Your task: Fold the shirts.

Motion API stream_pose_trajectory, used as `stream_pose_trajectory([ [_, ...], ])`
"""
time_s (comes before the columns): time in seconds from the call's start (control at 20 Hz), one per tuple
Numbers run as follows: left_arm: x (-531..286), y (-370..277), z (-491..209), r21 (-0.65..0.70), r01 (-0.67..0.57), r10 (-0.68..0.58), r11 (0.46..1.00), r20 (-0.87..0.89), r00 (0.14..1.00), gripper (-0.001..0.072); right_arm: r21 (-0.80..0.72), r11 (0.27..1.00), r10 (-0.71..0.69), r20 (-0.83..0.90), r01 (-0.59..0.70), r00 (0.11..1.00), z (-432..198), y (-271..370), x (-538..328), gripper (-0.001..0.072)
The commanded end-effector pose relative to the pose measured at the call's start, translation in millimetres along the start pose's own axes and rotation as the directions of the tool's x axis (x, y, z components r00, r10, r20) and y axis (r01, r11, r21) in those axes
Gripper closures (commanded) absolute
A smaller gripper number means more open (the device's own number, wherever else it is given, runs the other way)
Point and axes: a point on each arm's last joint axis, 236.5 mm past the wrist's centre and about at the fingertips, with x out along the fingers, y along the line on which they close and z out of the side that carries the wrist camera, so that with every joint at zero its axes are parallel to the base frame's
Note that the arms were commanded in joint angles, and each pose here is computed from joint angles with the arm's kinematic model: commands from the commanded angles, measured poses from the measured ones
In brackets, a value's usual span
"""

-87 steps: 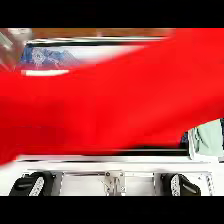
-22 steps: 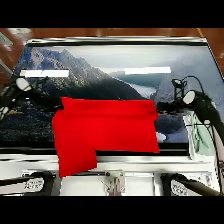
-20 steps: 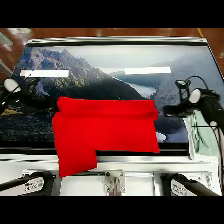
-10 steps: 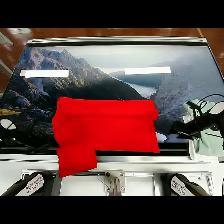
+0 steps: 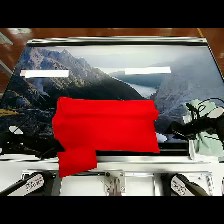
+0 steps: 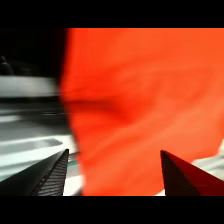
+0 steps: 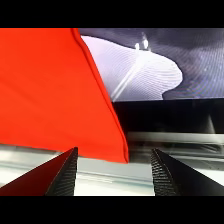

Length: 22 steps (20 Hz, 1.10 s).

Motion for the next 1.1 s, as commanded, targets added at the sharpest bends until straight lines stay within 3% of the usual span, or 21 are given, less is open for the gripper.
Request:
stream_pose_trajectory([
  [0.0, 5, -13, 34, -0.02, 0.079, -0.076, 0.997, 0.124, 0.989, 0.018, 0.033, 0.999, 0.0, 0.011, 0.0, 1.0, 2, 0, 1, 0.0143],
  [0.1, 4, -19, 33, 0.028, 0.094, -0.097, 0.995, 0.116, 0.988, 0.0381, 0.055, 0.998, -0.021, 0.003, 0.021, 1.0, 0, -6, 2, 0.0141],
  [0.15, 2, -23, 25, 0.091, 0.109, -0.116, 0.99, 0.08, 0.99, 0.0473, 0.061, 0.996, -0.061, -0.042, 0.064, 0.997, -13, -17, 7, 0.0069],
  [0.25, -7, -32, 10, 0.162, 0.157, -0.16, 0.974, 0.009, 0.987, 0.0632, 0.069, 0.987, -0.128, -0.191, 0.143, 0.973, -56, -44, 18, 0.0035],
  [0.35, -18, -34, 9, 0.164, 0.188, -0.19, 0.968, -0.001, 0.982, 0.0655, 0.124, 0.992, -0.005, -0.229, 0.035, 0.973, -77, -32, 34, 0.0035],
  [0.55, -24, -34, 11, 0.152, 0.205, -0.209, 0.967, 0.01, 0.978, 0.0655, 0.228, 0.965, 0.145, -0.052, -0.129, 0.988, -49, -3, 62, 0.0037],
  [0.8, -25, -34, 11, 0.152, 0.205, -0.209, 0.967, 0.01, 0.978, 0.0654, 0.156, 0.982, 0.127, -0.121, -0.107, 0.985, -59, 16, 94, 0.0038],
  [0.85, -25, -34, 11, 0.152, 0.205, -0.209, 0.967, 0.01, 0.978, 0.0655, 0.15, 0.982, 0.133, -0.12, -0.115, 0.984, -58, 23, 99, 0.0074],
  [0.95, -25, -34, 11, 0.152, 0.206, -0.21, 0.967, 0.01, 0.978, 0.0655, 0.132, 0.984, 0.138, -0.128, -0.121, 0.982, -58, 33, 105, 0.0301],
  [1.05, -25, -34, 12, 0.162, 0.206, -0.211, 0.965, 0.014, 0.977, 0.0655, 0.102, 0.985, 0.152, -0.15, -0.137, 0.977, -63, 40, 104, 0.0649],
])
